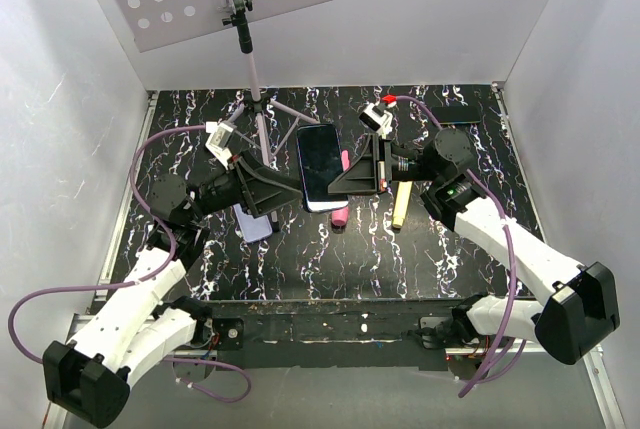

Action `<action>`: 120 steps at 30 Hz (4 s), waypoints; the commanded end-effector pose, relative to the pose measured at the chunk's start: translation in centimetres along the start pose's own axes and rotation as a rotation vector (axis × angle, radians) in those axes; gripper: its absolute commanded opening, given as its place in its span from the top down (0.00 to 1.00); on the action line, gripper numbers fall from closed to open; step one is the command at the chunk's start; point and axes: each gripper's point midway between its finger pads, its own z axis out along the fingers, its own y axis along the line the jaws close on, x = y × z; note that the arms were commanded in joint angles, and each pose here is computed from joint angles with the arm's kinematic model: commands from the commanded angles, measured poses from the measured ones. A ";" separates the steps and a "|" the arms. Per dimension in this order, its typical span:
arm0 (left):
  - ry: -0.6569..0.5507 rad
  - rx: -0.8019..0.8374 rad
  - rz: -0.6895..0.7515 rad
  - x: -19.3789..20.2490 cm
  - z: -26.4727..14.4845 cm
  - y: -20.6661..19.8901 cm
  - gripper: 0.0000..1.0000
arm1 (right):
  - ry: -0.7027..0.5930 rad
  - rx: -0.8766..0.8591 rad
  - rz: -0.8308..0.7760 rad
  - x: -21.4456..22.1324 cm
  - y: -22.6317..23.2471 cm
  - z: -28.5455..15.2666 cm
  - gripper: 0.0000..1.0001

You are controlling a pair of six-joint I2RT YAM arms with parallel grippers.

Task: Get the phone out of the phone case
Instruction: Remove the phone case from the phone, then place the phone case at the center of the board.

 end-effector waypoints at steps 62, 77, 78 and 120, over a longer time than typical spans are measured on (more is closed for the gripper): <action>0.018 -1.231 -0.268 4.7 -15.9 26.0 1.00 | -0.119 0.358 -0.268 0.0 -1.6 -3.2 0.99; 0.008 -1.227 -0.325 6.1 -18.0 28.6 1.00 | -0.106 0.352 -0.255 -0.3 -2.7 -3.0 0.99; 0.011 -1.226 -0.332 6.4 -18.1 28.6 1.00 | -0.106 0.353 -0.254 -0.2 -2.7 -3.0 0.99; 0.061 -1.361 -0.405 7.0 -19.9 28.9 0.02 | -0.130 0.390 -0.198 -0.6 -5.2 -3.6 0.99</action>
